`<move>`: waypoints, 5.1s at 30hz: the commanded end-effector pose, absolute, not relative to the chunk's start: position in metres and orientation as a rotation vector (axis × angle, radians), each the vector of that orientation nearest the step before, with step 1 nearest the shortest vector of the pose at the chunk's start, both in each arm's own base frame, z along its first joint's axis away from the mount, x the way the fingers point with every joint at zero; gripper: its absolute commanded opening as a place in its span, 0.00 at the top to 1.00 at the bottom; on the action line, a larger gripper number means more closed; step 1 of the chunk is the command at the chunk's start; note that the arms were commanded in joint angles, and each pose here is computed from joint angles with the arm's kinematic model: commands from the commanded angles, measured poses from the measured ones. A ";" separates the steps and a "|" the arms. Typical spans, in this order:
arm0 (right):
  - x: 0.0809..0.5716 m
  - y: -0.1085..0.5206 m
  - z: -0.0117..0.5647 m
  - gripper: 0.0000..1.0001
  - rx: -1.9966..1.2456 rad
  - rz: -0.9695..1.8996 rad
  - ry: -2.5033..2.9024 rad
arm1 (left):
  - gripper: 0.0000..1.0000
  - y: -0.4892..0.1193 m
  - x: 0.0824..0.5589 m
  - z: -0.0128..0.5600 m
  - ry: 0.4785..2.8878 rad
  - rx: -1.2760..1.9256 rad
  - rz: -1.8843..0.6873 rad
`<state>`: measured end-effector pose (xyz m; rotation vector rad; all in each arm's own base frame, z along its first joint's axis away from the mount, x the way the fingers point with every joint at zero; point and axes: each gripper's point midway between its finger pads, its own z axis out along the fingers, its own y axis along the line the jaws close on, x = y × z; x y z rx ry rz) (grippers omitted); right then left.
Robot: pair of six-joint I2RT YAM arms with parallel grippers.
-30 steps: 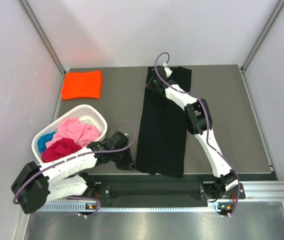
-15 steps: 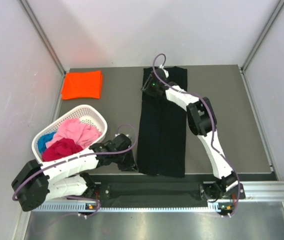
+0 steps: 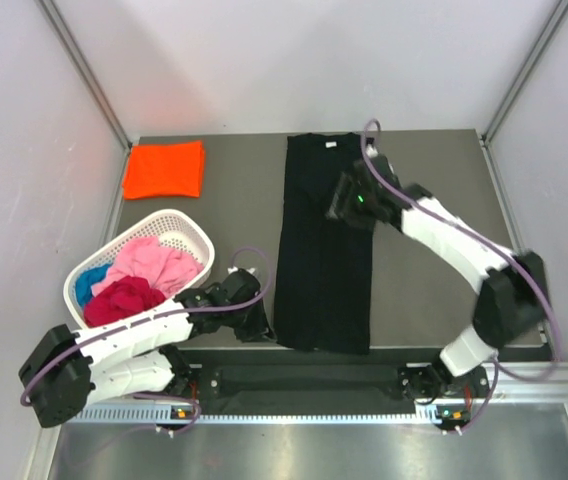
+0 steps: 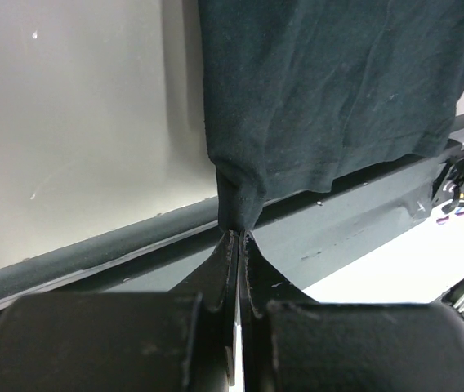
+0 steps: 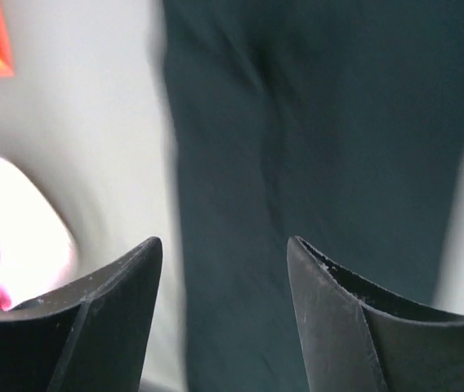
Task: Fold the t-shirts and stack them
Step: Fold the tshirt
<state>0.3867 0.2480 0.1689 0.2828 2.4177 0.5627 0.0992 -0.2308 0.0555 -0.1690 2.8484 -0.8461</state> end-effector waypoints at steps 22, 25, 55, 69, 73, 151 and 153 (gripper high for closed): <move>0.094 0.173 0.046 0.43 0.617 0.724 2.763 | 1.00 -0.226 0.100 0.046 2.802 -0.186 -0.844; 0.091 0.178 0.040 0.47 0.615 0.762 2.758 | 1.00 -0.225 0.100 0.045 2.805 -0.197 -0.831; 0.063 0.156 0.047 1.00 0.516 0.590 2.747 | 1.00 -0.244 0.078 0.035 2.842 -0.173 -0.659; 0.083 0.157 0.066 1.00 0.402 0.528 2.667 | 1.00 -0.259 0.090 0.074 2.780 -0.101 -0.681; 0.099 0.162 0.075 1.00 0.363 0.448 2.624 | 1.00 -0.278 0.101 0.080 2.745 -0.064 -0.722; 0.492 0.136 0.083 1.00 0.260 0.340 2.435 | 1.00 -0.246 0.531 0.076 2.530 -0.162 -0.339; 0.496 0.134 0.083 0.98 0.267 0.333 2.432 | 1.00 -0.246 0.533 0.076 2.527 -0.162 -0.344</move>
